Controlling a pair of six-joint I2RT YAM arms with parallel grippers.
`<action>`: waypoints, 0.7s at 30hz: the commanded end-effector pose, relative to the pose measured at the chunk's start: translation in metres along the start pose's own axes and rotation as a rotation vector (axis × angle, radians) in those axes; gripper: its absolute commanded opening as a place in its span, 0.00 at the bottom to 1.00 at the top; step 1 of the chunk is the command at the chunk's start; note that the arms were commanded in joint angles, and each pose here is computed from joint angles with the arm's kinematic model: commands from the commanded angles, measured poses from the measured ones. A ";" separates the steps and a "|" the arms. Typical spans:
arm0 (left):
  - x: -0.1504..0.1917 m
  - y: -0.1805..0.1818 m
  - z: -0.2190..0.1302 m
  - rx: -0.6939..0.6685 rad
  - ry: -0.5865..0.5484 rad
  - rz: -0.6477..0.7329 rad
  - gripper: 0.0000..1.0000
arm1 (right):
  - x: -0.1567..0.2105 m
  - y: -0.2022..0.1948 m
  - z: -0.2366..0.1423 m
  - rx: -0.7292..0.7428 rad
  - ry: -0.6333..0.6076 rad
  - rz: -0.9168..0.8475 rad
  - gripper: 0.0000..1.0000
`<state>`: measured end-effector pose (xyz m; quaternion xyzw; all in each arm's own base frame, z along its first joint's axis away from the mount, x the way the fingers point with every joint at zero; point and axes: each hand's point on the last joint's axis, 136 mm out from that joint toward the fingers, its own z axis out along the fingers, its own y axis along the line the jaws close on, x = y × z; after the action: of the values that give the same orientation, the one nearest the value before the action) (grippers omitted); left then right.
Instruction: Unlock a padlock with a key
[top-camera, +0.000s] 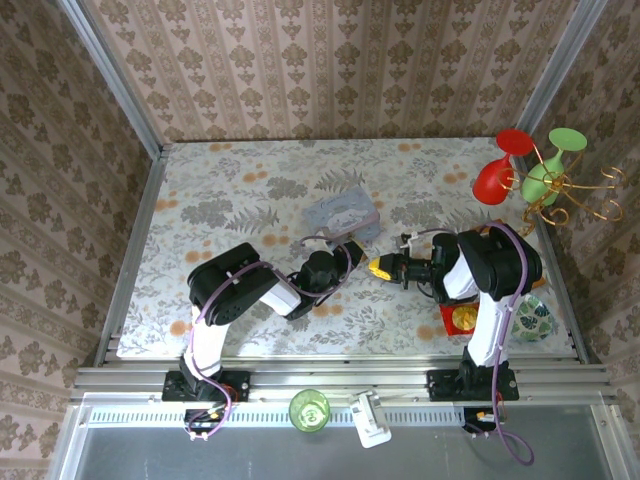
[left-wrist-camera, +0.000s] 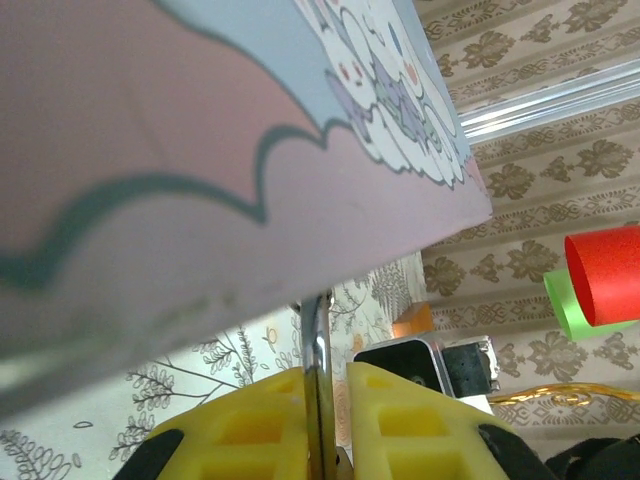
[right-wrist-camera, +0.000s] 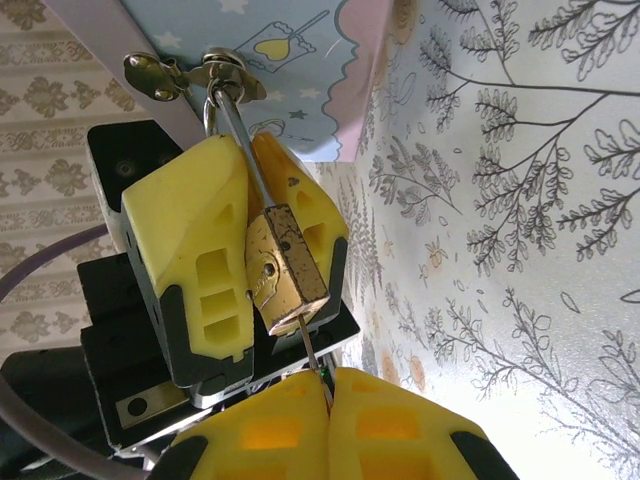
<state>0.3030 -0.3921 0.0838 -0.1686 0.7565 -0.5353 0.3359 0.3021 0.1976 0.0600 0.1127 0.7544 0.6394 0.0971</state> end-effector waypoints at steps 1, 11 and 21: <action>0.028 -0.063 -0.010 0.195 0.108 -0.003 0.00 | -0.025 0.001 0.000 0.053 -0.182 -0.030 0.00; 0.020 -0.072 -0.006 0.215 0.059 0.033 0.00 | -0.012 -0.010 0.002 0.084 -0.243 0.147 0.00; 0.006 -0.091 -0.005 0.255 -0.016 0.049 0.00 | -0.023 0.003 -0.006 0.038 -0.392 0.297 0.00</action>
<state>0.3045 -0.3917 0.0805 -0.1544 0.7658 -0.5100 0.3600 0.2991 0.2003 0.0598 0.2775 0.7347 0.6106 0.1022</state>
